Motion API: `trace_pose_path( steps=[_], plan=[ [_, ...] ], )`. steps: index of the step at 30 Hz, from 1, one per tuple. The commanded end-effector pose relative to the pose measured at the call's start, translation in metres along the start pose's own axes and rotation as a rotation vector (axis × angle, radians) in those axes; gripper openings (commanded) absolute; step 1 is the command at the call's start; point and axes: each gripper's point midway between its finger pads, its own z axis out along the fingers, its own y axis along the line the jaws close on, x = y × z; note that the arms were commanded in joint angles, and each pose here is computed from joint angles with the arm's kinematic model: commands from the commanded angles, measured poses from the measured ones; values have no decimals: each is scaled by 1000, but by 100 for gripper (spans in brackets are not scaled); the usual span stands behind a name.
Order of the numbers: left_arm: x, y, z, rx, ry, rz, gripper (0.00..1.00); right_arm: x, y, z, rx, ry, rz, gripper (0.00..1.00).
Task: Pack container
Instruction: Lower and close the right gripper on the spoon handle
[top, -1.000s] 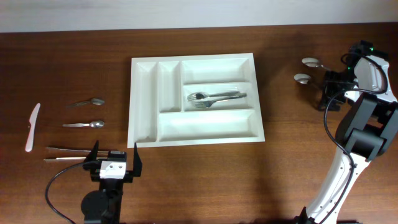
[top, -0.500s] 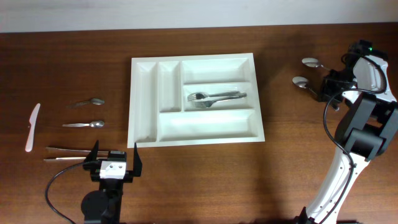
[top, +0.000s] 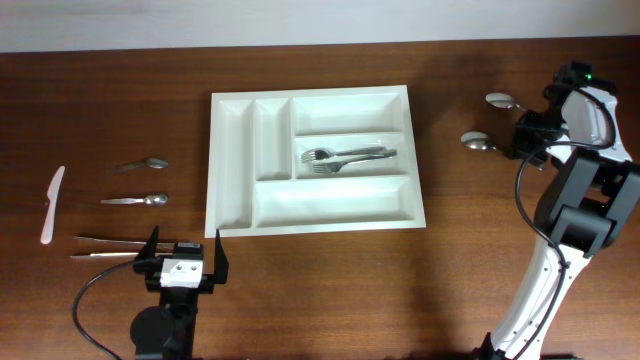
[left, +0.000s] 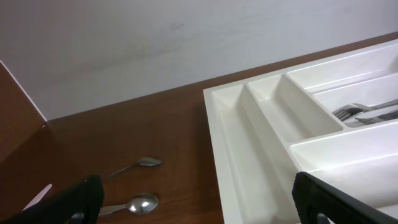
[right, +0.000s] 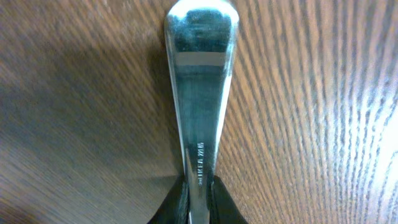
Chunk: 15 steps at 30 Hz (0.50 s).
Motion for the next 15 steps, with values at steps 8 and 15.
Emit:
trace_pose_path(
  steps=[8, 15],
  plan=[
    [2, 1, 0, -7, 0, 11, 99, 9, -8, 28, 52, -28, -66, 4],
    [2, 1, 0, -7, 0, 12, 99, 27, 13, 27, -47, 58, -377, 4]
  ],
)
